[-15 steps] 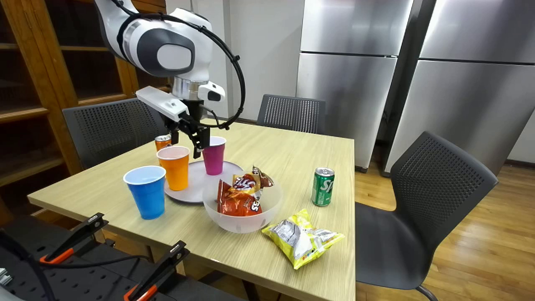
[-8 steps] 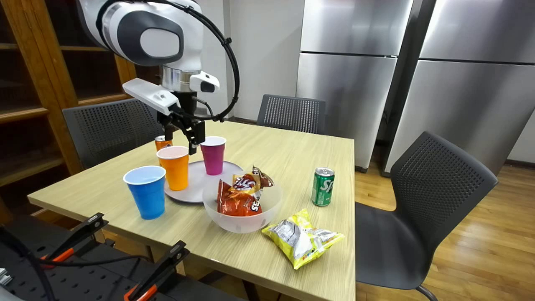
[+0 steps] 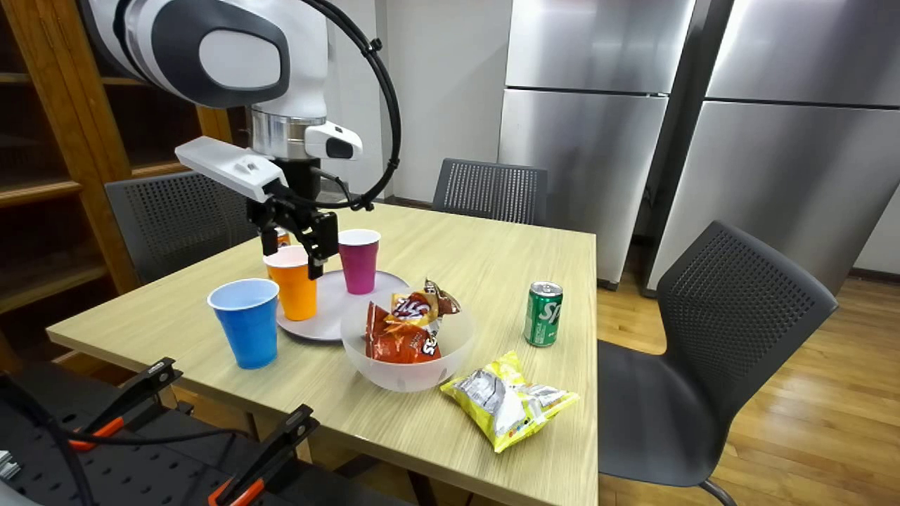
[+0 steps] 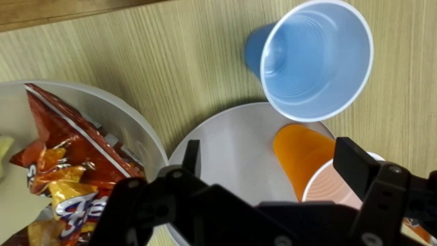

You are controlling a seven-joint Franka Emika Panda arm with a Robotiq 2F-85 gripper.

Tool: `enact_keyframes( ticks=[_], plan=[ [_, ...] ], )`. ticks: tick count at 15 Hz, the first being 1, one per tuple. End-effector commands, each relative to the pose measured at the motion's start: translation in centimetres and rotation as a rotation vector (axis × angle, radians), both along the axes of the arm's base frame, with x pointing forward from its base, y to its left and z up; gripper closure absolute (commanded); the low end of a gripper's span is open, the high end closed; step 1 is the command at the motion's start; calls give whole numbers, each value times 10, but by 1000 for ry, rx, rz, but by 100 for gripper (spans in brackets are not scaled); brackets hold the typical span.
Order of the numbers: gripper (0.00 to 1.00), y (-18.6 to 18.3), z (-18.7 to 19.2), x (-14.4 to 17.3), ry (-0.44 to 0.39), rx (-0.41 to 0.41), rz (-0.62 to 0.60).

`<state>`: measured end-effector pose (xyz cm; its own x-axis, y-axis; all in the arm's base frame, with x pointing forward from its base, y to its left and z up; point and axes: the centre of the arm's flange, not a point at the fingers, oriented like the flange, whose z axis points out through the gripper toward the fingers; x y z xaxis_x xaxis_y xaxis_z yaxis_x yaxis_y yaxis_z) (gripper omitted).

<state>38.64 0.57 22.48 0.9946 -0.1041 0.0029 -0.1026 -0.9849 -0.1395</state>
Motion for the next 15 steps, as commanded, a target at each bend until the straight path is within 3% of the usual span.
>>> enact_keyframes(
  ticks=[1, 15],
  plan=[
    [0, -14, 7, -29, 18, -15, 47],
    [0, 6, -30, -41, 172, -18, 204]
  ],
)
